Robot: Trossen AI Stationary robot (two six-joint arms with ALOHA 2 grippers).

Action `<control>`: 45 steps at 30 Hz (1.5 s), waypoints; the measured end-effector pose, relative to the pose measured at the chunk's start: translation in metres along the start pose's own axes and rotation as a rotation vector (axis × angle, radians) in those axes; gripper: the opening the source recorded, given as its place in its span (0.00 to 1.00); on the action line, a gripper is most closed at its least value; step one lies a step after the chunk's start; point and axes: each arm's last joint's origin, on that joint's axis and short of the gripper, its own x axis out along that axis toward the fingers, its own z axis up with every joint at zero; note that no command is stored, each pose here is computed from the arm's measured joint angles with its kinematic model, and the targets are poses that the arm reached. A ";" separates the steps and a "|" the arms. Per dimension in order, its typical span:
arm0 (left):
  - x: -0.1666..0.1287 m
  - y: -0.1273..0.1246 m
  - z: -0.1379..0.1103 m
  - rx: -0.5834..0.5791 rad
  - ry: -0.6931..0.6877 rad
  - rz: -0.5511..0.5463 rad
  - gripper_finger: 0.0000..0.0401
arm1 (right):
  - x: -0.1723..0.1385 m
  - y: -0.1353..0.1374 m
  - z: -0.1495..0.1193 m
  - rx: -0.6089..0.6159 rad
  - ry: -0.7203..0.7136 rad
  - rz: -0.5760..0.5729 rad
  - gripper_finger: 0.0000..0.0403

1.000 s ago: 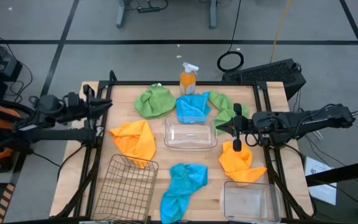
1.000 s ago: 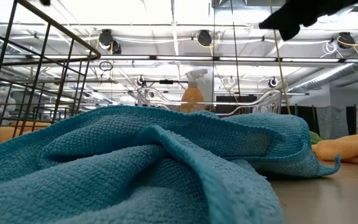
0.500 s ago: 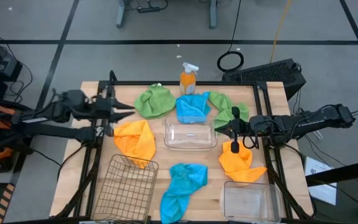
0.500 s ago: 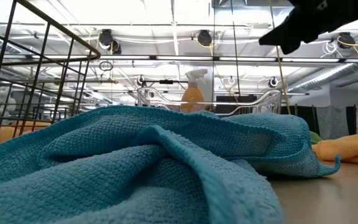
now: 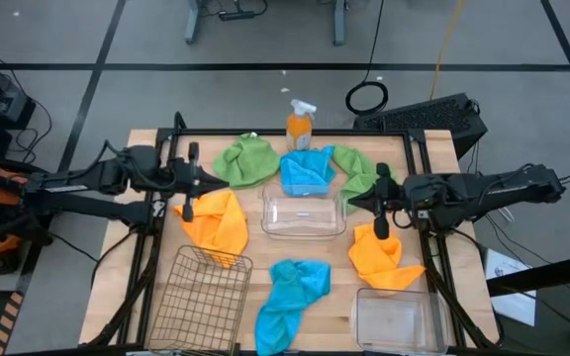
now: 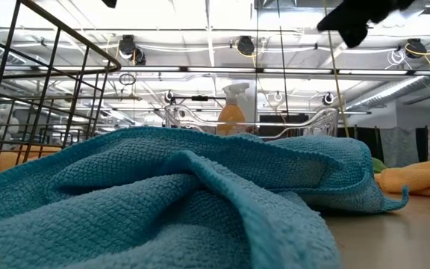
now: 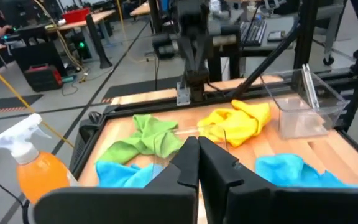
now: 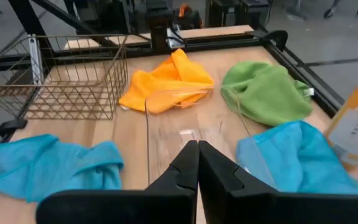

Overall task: Sort microfiber towel by color & place in baskets
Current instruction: Put the right green towel into the top transparent bin

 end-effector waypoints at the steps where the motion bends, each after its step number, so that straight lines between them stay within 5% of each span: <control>1: 0.000 0.000 -0.001 0.000 0.006 -0.001 0.01 | -0.005 0.000 0.006 -0.005 0.005 -0.003 0.00; 9: 0.005 -0.001 -0.010 0.004 0.053 -0.002 0.01 | -0.034 -0.003 0.036 -0.014 0.023 -0.048 0.00; 19: 0.019 -0.011 -0.031 -0.020 0.052 -0.036 0.01 | -0.023 -0.011 0.014 0.032 0.188 -0.337 0.00; 24: 0.026 -0.014 -0.041 -0.019 0.056 -0.045 0.01 | -0.005 -0.013 0.004 0.009 0.296 -0.394 0.03; 35: 0.041 -0.015 -0.051 -0.023 0.131 -0.056 0.02 | 0.028 -0.046 -0.011 -0.024 0.564 -0.578 0.30; 45: 0.052 -0.016 -0.058 -0.026 0.185 -0.066 0.02 | 0.050 -0.068 -0.027 -0.003 0.642 -0.517 0.53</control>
